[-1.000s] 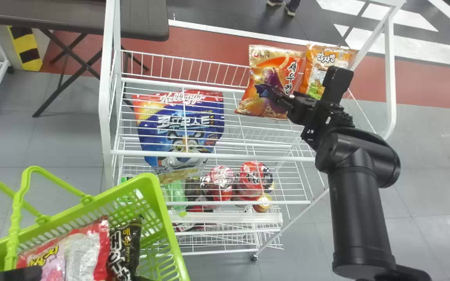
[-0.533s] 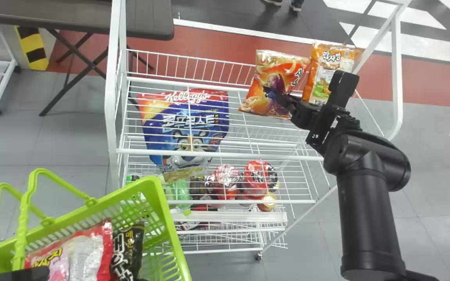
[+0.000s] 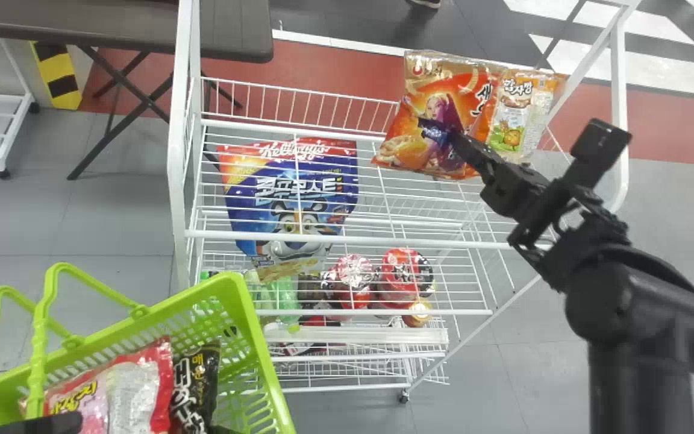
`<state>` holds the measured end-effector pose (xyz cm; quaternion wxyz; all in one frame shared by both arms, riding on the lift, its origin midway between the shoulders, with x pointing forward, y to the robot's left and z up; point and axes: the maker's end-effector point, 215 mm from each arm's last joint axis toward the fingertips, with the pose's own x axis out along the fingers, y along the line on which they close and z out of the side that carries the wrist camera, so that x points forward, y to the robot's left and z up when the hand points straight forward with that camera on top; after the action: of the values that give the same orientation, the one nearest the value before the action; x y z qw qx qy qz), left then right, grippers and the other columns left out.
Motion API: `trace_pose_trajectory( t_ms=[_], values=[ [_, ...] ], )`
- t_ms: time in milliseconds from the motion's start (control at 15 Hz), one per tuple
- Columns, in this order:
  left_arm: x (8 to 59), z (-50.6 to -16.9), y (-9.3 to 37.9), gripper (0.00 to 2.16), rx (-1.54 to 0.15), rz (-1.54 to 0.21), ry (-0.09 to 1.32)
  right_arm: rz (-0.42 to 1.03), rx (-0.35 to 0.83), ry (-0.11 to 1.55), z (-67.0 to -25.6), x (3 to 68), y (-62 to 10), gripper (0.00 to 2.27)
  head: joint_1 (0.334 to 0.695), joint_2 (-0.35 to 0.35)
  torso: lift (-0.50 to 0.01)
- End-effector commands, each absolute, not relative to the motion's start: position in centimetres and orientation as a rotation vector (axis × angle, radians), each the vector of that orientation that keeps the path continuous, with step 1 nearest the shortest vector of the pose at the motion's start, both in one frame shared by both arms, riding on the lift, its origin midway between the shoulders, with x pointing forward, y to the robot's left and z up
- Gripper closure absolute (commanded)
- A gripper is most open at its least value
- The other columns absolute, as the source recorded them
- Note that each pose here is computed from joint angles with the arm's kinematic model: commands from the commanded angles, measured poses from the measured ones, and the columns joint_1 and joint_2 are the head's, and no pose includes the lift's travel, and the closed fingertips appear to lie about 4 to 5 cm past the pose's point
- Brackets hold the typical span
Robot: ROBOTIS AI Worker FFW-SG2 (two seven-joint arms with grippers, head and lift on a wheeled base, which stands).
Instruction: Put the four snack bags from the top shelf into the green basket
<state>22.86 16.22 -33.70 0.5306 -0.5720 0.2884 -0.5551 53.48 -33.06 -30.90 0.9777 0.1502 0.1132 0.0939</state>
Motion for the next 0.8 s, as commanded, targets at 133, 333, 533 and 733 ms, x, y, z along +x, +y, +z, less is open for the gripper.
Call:
trace_pose_trajectory(
  t_ms=[133, 333, 533, 733],
  values=[
    [23.7, -34.9, 15.7, 2.15, -1.294, -1.306, 0.688, 0.394, 0.409, 0.259, -27.5, 42.8, -23.1, 2.25, 0.695, -0.219, 0.000],
    [23.7, -35.1, 15.2, 2.15, -1.282, -1.312, 0.687, 0.581, 0.463, 0.399, -28.5, 37.4, -13.5, 2.25, 0.695, -0.110, 0.000],
    [23.6, -35.3, 14.4, 2.15, -1.261, -1.323, 0.695, 0.729, 0.478, 0.504, -29.4, 34.7, -6.1, 2.25, 0.695, 0.024, 0.000],
    [23.4, -35.4, 14.1, 2.15, -1.261, -1.329, 0.700, 0.834, 0.454, 0.681, -33.2, 31.7, -0.2, 2.25, 0.695, 0.190, 0.000]
  ],
)
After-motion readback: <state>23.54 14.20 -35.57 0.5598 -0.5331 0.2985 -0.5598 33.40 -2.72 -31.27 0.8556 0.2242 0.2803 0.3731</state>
